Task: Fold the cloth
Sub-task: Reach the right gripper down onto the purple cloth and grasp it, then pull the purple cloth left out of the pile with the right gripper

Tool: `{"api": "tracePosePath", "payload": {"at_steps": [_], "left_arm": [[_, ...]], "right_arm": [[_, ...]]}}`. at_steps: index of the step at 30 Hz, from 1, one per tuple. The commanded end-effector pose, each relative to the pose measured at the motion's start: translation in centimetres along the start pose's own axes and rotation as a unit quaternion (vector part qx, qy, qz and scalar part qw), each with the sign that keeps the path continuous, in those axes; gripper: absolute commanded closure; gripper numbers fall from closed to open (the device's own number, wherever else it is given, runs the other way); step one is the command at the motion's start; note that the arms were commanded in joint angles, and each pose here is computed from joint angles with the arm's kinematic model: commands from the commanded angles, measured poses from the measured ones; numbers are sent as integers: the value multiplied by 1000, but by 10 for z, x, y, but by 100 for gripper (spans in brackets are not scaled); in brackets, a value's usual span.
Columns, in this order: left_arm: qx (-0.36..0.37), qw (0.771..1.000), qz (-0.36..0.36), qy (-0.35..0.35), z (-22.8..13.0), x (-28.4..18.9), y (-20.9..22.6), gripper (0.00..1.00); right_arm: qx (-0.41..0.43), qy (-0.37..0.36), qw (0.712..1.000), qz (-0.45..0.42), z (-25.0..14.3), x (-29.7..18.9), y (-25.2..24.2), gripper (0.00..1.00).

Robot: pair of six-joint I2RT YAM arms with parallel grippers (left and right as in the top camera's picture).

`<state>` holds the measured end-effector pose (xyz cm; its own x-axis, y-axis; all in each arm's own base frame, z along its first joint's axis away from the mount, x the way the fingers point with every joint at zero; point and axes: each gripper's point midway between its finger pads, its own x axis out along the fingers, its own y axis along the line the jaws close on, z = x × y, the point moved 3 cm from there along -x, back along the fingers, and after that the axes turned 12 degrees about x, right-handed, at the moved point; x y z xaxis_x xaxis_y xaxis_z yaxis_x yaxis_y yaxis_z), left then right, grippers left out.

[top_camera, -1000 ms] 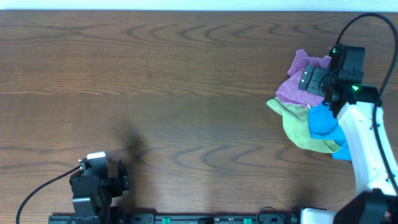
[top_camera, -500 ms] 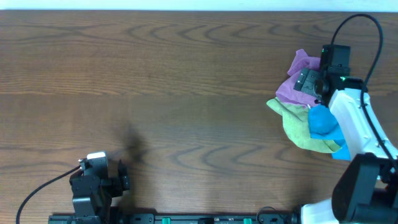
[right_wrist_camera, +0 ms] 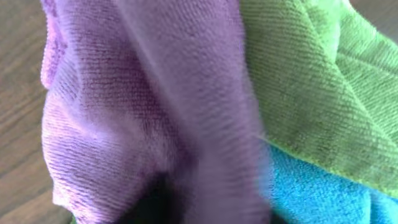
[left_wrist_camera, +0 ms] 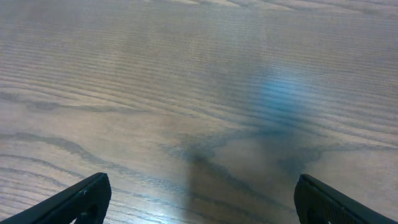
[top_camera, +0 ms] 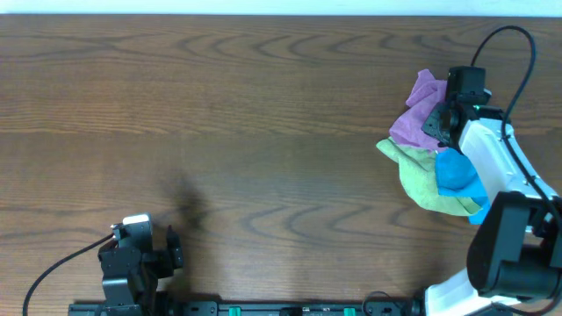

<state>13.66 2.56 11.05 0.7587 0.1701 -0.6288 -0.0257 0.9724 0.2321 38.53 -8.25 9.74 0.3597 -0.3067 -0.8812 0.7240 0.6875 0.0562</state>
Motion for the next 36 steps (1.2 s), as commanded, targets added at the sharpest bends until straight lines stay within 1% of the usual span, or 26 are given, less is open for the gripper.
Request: {"api": "tracePosePath", "payload": {"at_steps": [1,6,9,14,19,25,32,36], "left_arm": [[8,1000,-6,18,-10,3,-3,5],[8,1000,-6,18,-10,3,-3,5],[8,1000,-6,18,-10,3,-3,5],[8,1000,-6,18,-10,3,-3,5],[8,1000,-6,18,-10,3,-3,5],[8,1000,-6,18,-10,3,-3,5],[8,1000,-6,18,-10,3,-3,5],[8,1000,-6,18,-10,3,-3,5]], "right_arm": [[12,-30,999,4,17,-10,1,99],[-27,-80,996,40,38,-40,11,99],[-46,-113,990,66,47,-69,17,99],[-93,-140,981,93,45,-102,26,99],[-174,-161,963,128,26,-137,50,99],[-230,-175,941,174,-2,-172,77,99],[-274,-200,911,232,-28,-218,98,99],[-297,-209,891,274,-50,-246,109,99]]}}
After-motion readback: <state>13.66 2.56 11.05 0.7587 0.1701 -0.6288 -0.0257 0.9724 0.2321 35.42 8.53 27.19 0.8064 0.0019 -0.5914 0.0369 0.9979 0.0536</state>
